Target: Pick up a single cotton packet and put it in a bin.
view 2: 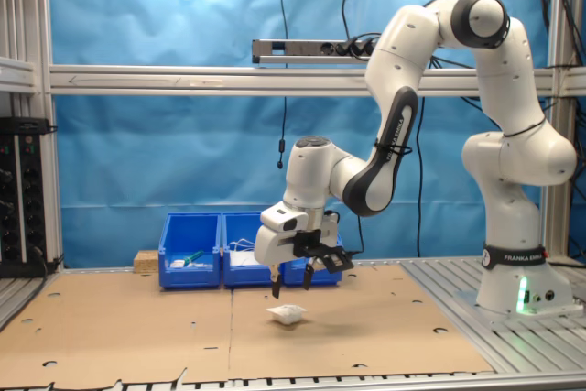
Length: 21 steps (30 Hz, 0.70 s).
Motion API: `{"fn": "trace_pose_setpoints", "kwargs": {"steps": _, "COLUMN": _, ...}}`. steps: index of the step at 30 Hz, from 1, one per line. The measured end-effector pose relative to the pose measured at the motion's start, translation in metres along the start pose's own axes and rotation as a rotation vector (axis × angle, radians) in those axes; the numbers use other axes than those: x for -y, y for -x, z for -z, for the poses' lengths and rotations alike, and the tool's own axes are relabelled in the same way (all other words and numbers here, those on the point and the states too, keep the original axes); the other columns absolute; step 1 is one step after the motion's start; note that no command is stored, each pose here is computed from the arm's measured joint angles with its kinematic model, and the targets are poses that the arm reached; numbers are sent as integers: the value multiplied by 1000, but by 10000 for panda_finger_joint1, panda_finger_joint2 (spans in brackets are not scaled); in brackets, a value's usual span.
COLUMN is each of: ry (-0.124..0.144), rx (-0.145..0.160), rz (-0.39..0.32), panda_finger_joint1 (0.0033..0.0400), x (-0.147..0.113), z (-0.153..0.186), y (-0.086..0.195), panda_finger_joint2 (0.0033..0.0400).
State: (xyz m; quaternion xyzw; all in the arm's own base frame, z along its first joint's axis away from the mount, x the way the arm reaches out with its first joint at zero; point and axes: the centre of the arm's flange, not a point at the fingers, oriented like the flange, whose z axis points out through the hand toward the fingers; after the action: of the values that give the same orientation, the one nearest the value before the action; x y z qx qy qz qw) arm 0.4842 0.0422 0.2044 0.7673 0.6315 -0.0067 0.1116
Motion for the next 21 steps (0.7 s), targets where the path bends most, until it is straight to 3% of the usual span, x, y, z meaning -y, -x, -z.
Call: {"fn": "trace_pose_setpoints", "kwargs": {"steps": 21, "ry": -58, "rx": -6, "rz": 52, "panda_finger_joint1": 400, "x": 8, "z": -29, "y": -10, "panda_finger_joint2": 400}}
